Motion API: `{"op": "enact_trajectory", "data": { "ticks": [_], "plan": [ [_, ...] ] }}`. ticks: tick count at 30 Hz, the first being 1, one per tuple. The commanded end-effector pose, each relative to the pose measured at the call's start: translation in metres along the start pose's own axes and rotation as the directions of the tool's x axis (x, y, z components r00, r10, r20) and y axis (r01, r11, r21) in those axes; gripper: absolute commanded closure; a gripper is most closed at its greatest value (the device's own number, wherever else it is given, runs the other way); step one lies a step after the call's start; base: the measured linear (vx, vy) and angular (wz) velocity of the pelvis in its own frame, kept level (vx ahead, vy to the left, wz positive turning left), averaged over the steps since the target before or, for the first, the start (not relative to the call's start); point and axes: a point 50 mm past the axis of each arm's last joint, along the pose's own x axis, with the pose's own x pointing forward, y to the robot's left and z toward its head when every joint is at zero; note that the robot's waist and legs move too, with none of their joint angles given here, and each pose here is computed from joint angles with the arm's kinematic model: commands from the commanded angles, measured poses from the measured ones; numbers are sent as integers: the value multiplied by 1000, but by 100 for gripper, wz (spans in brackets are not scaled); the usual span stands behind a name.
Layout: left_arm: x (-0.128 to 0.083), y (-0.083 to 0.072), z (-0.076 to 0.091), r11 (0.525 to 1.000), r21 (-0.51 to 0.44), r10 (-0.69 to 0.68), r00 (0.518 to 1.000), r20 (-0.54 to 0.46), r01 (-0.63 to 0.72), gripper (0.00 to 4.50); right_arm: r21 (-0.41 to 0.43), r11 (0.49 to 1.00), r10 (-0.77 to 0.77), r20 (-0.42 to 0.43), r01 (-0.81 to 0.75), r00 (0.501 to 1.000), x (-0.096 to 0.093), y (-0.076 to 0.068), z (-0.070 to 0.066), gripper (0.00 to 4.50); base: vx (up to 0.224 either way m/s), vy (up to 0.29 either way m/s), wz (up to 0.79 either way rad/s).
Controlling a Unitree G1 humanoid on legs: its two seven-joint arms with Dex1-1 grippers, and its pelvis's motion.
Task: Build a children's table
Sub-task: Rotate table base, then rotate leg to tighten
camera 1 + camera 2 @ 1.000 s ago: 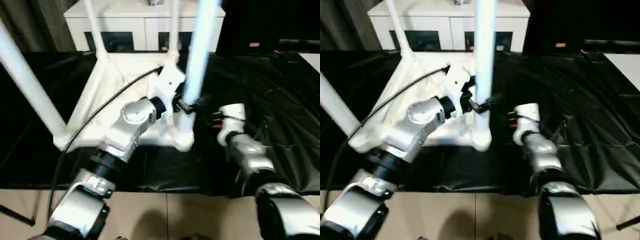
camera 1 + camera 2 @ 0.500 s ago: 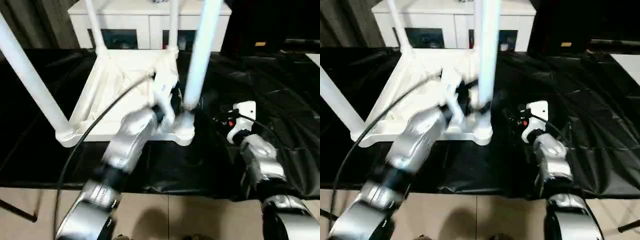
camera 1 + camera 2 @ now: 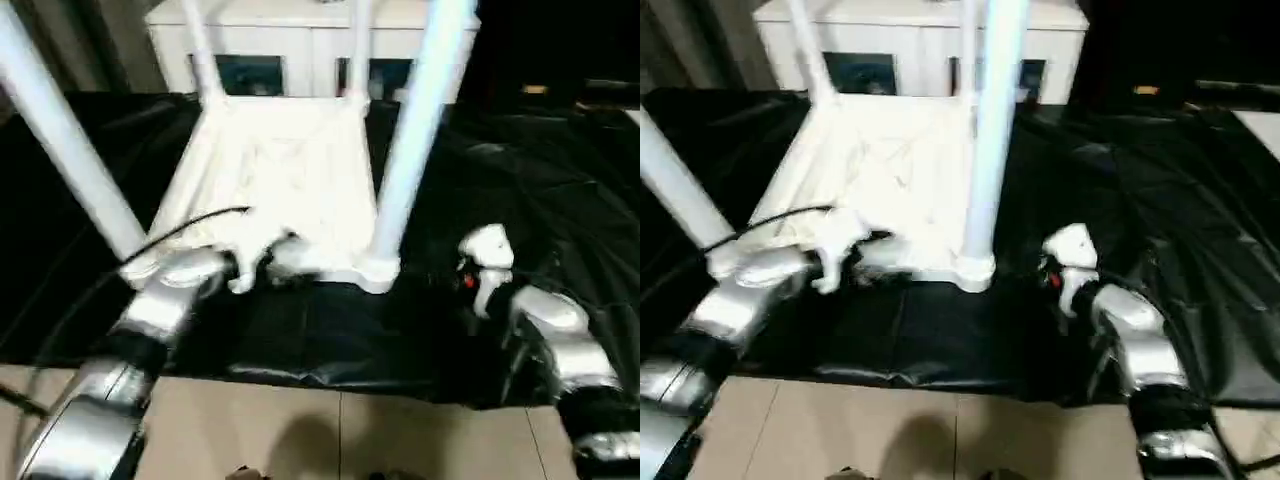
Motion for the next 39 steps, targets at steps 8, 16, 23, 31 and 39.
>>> {"op": "enact_trajectory", "data": {
  "ticks": [8, 16, 23, 31, 39],
  "plan": [
    [12, 9, 8, 998, -7, -65, 997, -36, 65, 86, -36, 998, 47, -25, -48, 999, -6, 4, 9, 149, 0, 0, 0],
    [16, 6, 3, 989, -58, -139, 987, -75, 135, 136, -50, 997, 57, -61, -60, 997, -18, 9, 7, 149, 0, 0, 0],
    [18, 9, 2, 996, -42, -84, 992, -97, 80, 204, -57, 994, 85, -81, -90, 993, -28, 12, 9, 149, 0, 0, 0],
    [19, 8, -2, 993, -9, -114, 978, -175, 115, 269, -64, 994, 85, -86, -91, 993, -28, 13, 11, 149, 0, 0, 0],
    [17, 8, -7, 991, 14, -124, 966, -227, 130, 328, -68, 994, 79, -81, -85, 994, -28, 13, 13, 149, 0, 0, 0]
  ]
}}
